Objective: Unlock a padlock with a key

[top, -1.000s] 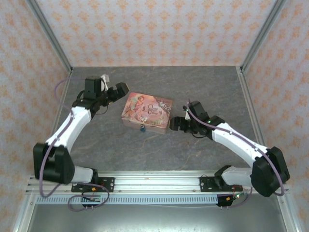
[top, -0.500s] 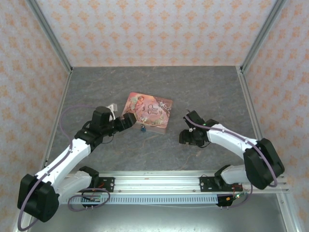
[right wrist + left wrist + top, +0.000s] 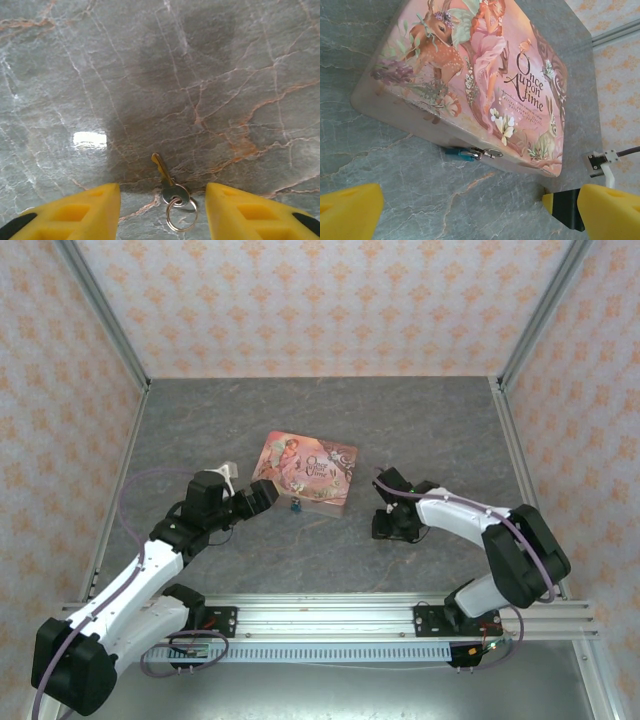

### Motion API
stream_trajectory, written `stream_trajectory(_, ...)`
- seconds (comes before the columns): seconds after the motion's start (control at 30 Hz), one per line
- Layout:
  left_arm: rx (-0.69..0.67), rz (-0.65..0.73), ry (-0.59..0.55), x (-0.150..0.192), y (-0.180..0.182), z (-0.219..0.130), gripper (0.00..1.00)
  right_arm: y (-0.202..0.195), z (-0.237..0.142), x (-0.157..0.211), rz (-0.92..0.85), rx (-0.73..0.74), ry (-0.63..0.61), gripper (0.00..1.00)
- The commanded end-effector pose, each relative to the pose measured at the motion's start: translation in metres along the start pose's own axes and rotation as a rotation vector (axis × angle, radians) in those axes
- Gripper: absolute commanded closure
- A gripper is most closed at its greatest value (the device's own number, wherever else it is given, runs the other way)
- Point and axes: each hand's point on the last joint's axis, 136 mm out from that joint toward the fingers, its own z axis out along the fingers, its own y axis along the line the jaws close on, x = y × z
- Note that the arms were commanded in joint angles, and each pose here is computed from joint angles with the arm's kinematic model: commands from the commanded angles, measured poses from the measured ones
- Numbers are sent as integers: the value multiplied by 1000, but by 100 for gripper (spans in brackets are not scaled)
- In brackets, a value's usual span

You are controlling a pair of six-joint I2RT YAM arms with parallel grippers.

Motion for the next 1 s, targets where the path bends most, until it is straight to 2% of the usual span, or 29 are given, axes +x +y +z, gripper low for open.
stream_trajectory(0.0, -6, -3, -29, -4, -2, -3, 0, -1, -3, -7, -17, 32, -7, 55)
stream_trajectory(0.5, -4, -8, -38, -8, -5, -6, 0, -3, 7, 7, -19, 21, 55, 70)
stream_trajectory(0.97, -9, -9, -40, -8, -4, -6, 0, 1, -1, 9, -18, -11, 43, 89)
